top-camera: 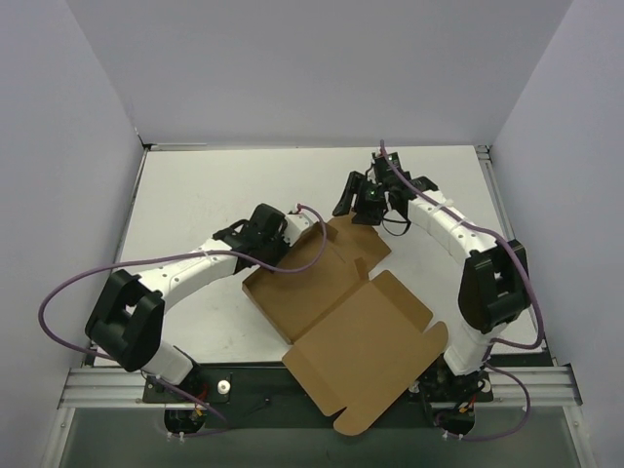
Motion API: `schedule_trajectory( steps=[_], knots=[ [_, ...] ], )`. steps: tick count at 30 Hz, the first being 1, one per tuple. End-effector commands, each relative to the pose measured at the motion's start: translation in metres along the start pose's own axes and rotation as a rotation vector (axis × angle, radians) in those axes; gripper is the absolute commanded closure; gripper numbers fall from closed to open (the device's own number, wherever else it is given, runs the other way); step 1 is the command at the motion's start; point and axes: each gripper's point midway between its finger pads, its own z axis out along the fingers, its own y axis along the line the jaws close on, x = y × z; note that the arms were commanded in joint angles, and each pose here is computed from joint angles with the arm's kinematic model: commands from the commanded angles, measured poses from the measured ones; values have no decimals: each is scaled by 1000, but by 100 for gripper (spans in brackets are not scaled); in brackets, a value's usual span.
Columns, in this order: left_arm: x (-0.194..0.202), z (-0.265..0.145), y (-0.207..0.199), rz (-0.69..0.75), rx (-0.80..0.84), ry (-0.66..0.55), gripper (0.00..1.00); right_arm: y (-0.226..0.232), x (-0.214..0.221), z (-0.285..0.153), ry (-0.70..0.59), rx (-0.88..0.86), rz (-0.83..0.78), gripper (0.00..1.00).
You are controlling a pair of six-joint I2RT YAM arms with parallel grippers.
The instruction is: Fold the paper box
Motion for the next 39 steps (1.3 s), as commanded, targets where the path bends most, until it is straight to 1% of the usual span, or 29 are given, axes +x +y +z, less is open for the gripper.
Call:
schedule_trajectory(
  steps=[1,2,5,8,17,25,28,32,37,39],
  knots=[
    [-7,9,-4,-23,27,-14,92,5,-23,17,-101,16,30,46],
    [-6,11,-4,-23,29,-7,92,-1,-24,20,-109,40,34,49],
    [-6,12,-5,-26,35,-3,94,-8,-21,31,-97,58,26,54],
    [-7,12,-5,-28,34,-5,94,-11,-13,45,-67,66,-2,56],
    [-5,14,-5,-31,36,3,94,-10,-1,67,-10,81,-66,57],
    [-1,19,-5,-35,29,32,94,5,29,73,55,66,-120,61],
    [1,21,-4,-36,25,41,95,6,41,74,82,80,-114,64],
    [1,21,-4,-36,25,41,95,6,53,78,110,77,-105,64],
    [2,22,-5,-34,28,47,95,18,55,84,127,11,-65,64],
    [5,22,-3,-35,17,57,95,21,50,75,105,7,-74,63]
  ],
)
